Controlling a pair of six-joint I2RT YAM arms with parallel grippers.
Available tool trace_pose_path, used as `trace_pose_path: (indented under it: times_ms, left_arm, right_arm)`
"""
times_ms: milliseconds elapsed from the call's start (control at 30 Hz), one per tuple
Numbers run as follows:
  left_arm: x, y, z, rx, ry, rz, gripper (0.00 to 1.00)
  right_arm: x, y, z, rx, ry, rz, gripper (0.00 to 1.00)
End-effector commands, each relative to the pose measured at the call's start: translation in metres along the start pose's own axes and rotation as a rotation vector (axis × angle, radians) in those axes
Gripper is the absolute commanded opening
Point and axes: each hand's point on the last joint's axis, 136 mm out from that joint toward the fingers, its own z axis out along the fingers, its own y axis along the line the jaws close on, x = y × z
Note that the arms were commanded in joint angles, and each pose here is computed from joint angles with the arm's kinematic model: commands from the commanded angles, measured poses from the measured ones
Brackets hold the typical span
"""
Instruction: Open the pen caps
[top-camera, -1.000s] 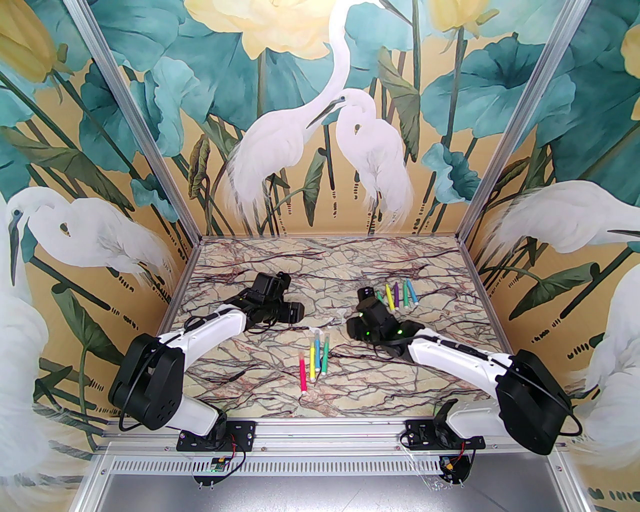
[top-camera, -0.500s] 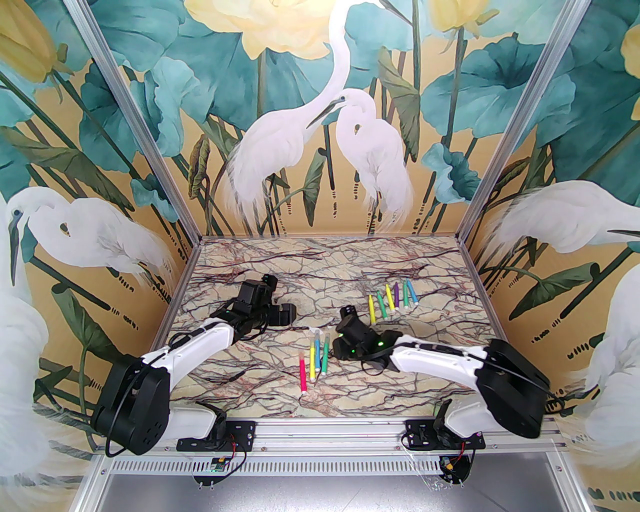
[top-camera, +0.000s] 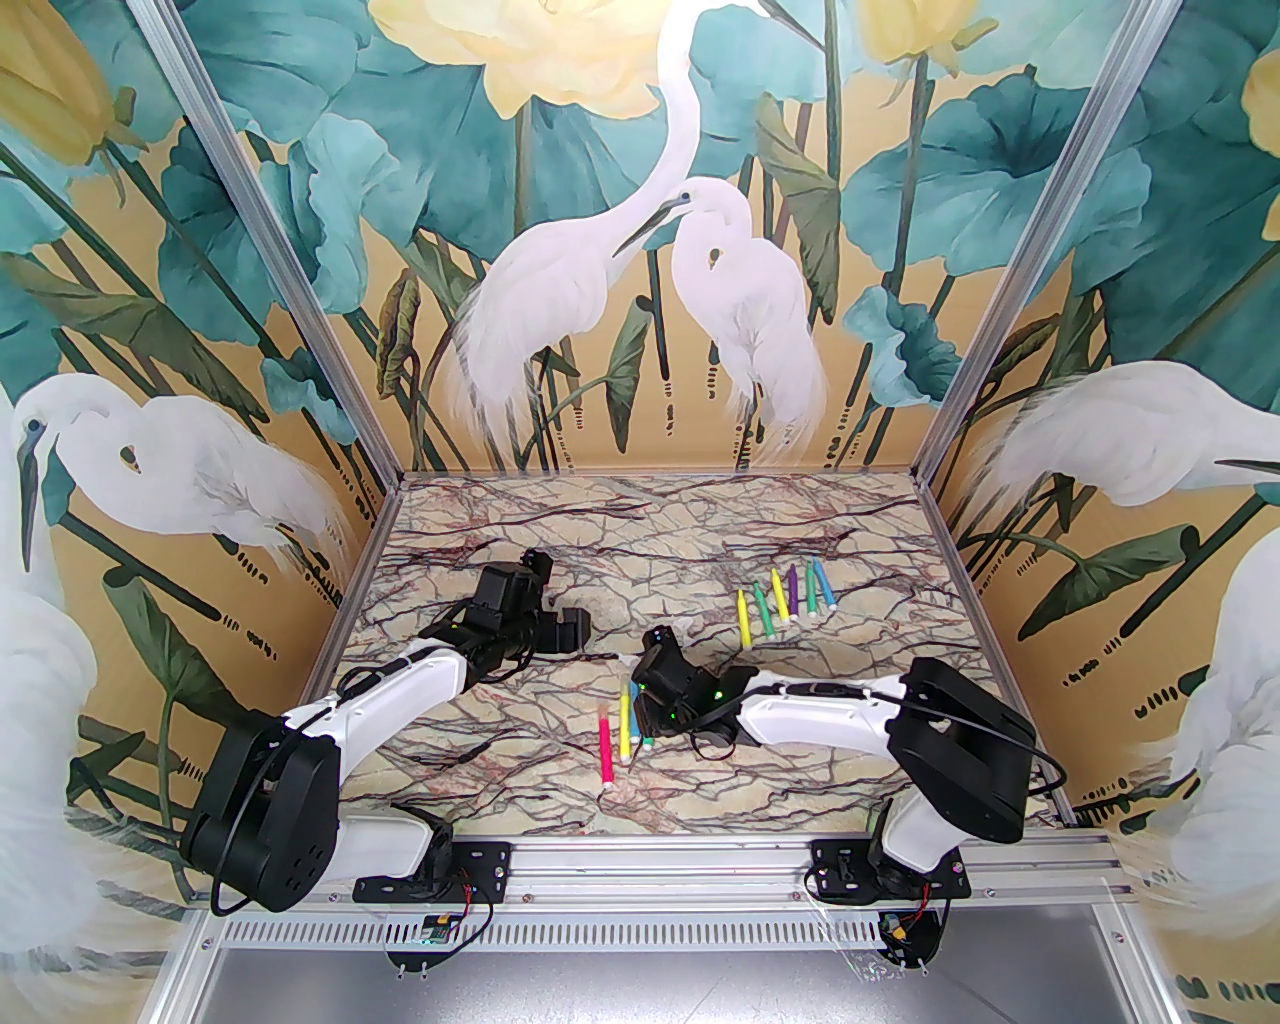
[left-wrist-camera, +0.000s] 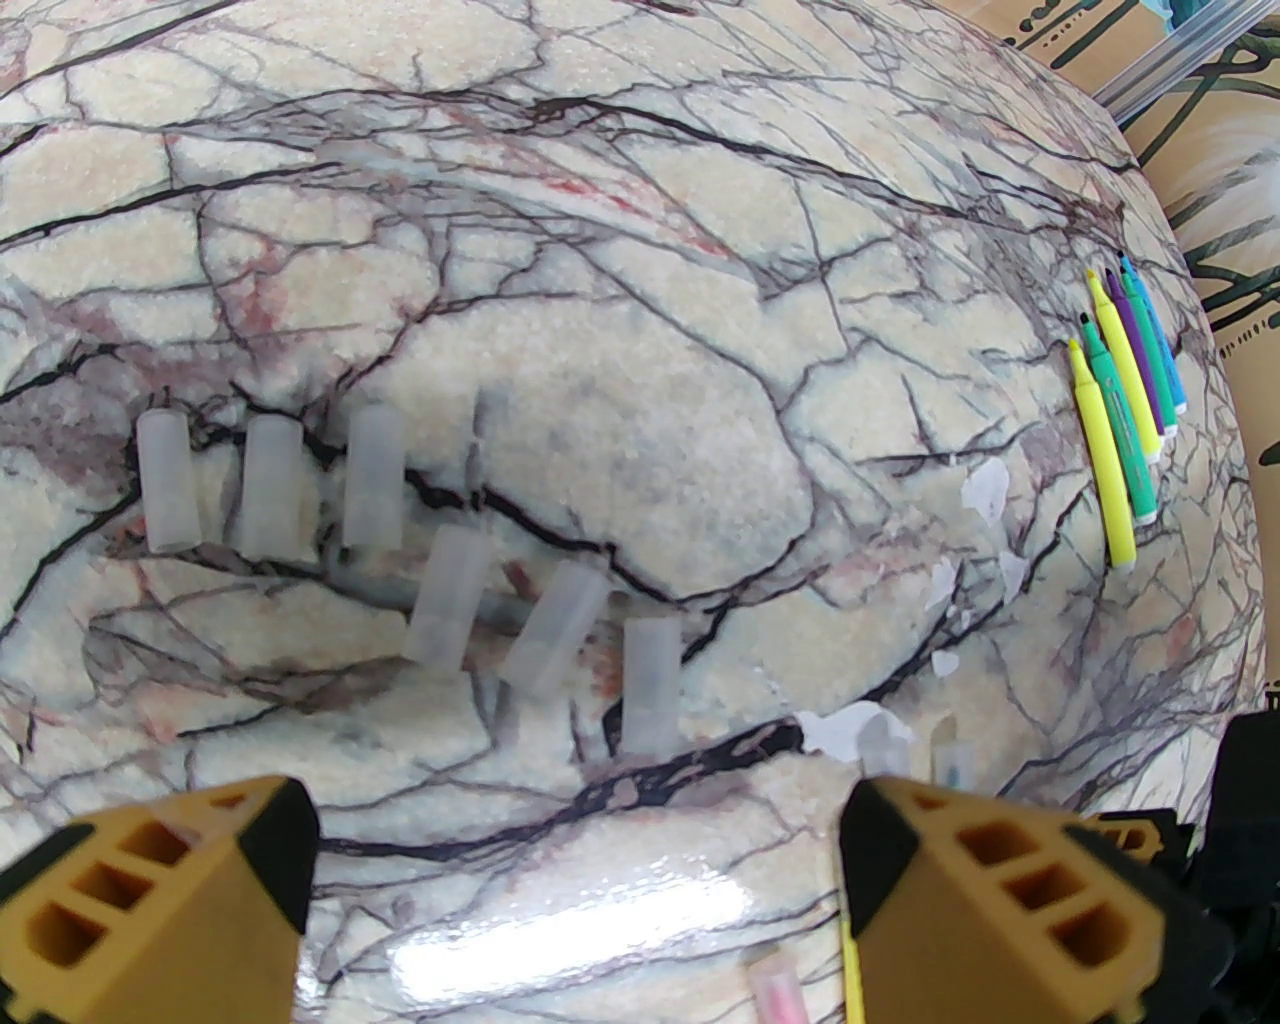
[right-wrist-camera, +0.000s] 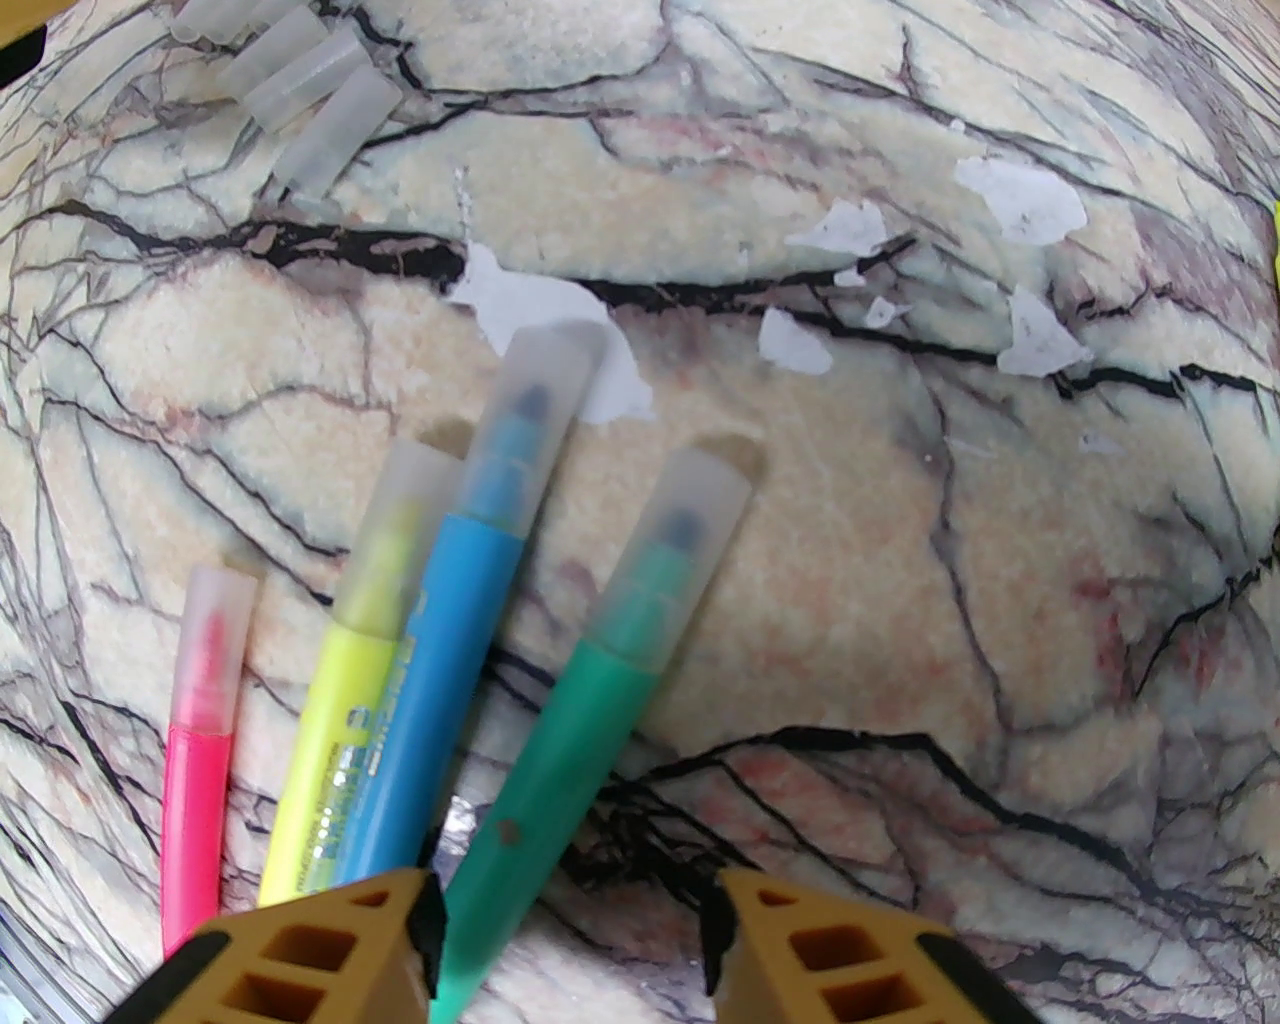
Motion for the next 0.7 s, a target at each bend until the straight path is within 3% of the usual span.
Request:
trace_pose_path:
  times_ms: [0,667]
  left_arm:
    - [-0.001,0.005,-0.005,-0.016,-0.021,0.011,0.91]
    - [0.000,0.006,-0.007,-0.020,-0.023,0.013,0.91]
  right_arm:
    - [-0.003,0.007,0.002,-0.014,0.001,0.024,0.48]
    - [0.007,0.007,0.018,0.036,0.050,0.005,0.39]
